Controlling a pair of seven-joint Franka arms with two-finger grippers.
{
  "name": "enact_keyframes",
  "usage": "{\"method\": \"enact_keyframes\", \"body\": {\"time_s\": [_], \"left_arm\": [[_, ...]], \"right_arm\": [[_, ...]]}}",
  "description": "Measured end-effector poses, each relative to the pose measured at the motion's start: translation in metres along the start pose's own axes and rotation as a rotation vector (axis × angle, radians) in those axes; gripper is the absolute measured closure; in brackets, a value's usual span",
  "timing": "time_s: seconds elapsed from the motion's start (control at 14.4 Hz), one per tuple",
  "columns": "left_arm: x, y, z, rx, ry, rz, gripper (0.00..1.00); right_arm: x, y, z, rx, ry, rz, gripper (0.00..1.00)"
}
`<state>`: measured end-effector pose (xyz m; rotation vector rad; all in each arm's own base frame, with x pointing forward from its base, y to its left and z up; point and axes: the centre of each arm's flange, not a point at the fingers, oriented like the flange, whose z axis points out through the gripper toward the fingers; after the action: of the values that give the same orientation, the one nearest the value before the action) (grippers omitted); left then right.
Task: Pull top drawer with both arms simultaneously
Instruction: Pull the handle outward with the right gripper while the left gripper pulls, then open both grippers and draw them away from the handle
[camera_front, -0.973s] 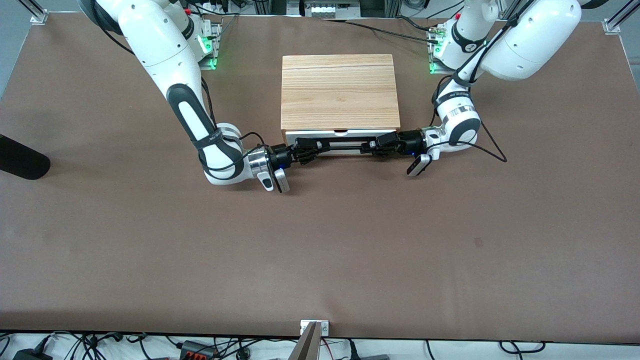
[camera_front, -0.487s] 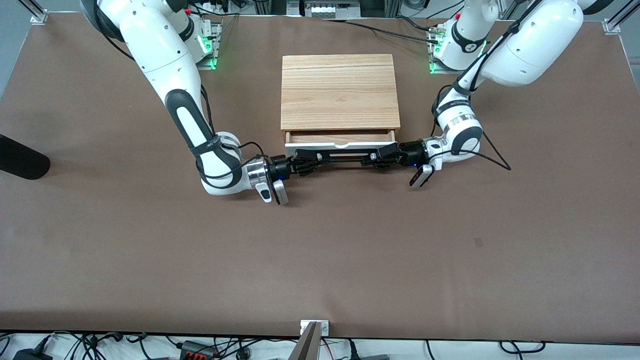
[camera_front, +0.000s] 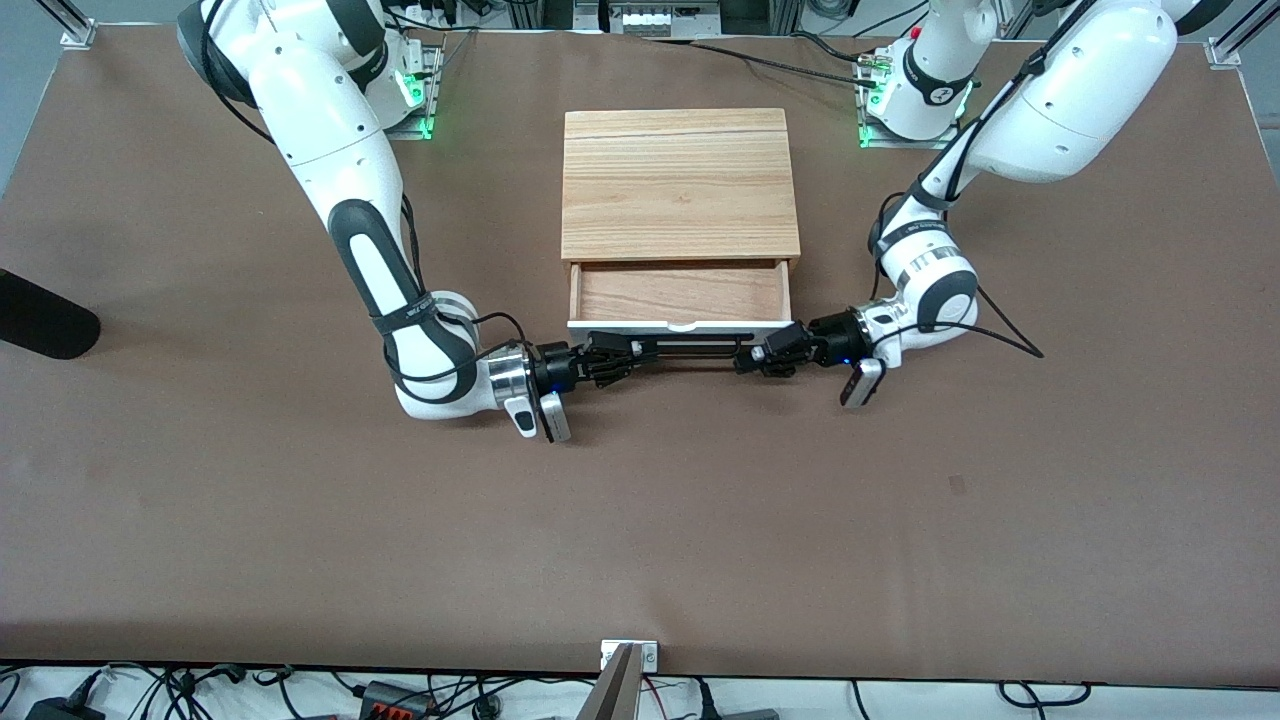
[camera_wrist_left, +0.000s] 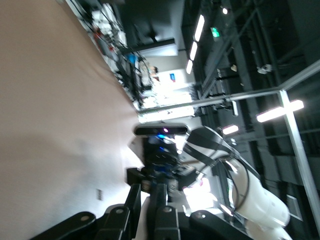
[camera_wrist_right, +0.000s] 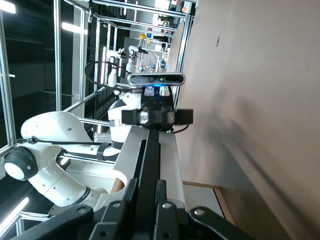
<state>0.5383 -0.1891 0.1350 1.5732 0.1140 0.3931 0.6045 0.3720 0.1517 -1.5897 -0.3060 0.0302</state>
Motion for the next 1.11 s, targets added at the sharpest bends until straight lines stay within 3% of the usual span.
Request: {"method": "enact_keyframes", "body": {"time_s": [0.42, 0.56, 0.7, 0.83, 1.11], "left_arm": [[0.009, -0.011, -0.01, 0.03, 0.018, 0.006, 0.81], [0.01, -0.012, -0.01, 0.03, 0.019, -0.001, 0.66], [0.01, -0.012, -0.009, 0.029, 0.019, -0.015, 0.52], [0.011, -0.012, -0.009, 0.028, 0.021, -0.02, 0.46], [0.035, -0.003, -0.013, 0.022, 0.016, 0.004, 0.08]], "right_arm": [[0.014, -0.003, -0.013, -0.019, 0.019, -0.026, 0.82], [0.015, -0.003, -0.013, -0.02, 0.019, -0.027, 0.82], [0.019, -0.002, -0.02, -0.05, 0.038, -0.029, 0.67], [0.024, -0.003, -0.025, -0.057, 0.045, -0.015, 0.46], [0.027, -0.007, -0.025, -0.057, 0.047, -0.016, 0.07]]}}
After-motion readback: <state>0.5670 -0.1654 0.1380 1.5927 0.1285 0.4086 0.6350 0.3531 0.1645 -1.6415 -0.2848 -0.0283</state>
